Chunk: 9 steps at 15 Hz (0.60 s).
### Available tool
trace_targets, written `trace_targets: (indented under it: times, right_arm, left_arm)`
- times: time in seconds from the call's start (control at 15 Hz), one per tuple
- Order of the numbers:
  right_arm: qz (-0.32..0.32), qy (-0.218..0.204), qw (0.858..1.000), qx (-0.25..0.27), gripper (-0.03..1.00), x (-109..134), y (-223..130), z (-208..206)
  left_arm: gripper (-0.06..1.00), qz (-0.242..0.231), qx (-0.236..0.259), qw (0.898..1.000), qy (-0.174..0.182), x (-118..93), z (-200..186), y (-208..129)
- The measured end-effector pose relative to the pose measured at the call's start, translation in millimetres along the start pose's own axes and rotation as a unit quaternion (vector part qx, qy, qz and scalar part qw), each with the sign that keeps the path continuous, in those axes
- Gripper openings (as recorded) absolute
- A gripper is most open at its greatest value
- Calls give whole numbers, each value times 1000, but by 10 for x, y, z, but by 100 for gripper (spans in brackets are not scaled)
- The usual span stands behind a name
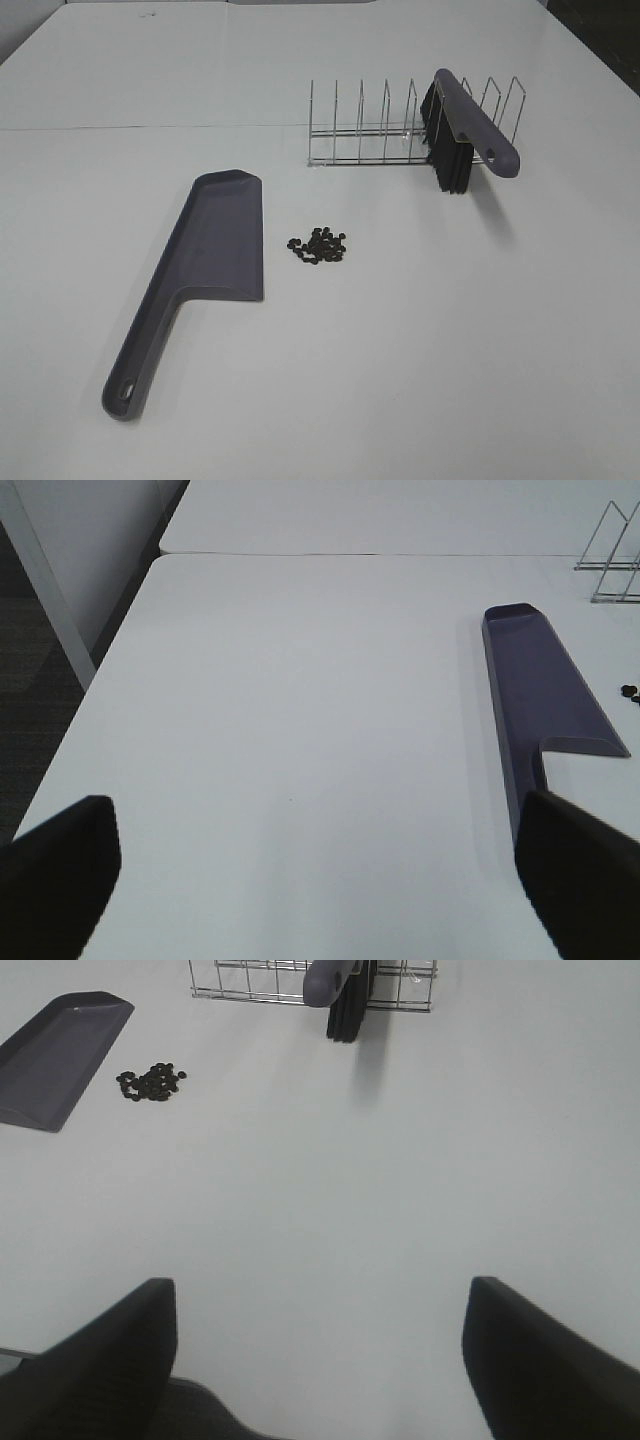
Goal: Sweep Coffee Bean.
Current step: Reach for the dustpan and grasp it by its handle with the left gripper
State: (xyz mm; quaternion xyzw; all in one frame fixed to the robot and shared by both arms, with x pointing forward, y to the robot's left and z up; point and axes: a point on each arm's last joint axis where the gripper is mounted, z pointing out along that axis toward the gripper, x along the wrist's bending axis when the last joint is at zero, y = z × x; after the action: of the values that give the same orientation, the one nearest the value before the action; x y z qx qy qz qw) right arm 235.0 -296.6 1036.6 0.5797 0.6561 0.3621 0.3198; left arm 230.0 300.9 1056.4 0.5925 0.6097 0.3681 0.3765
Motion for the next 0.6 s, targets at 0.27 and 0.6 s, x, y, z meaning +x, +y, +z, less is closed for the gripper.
trace_targets:
  times: [0.27,0.6]
  right_arm:
    - [0,0,1000,0,66,0,0,0]
    - [0,0,1000,0,66,0,0,0]
  left_arm:
    - [99,0,0,1000,0,0,0,0]
    - [99,3,0,1000,7,13,0,0]
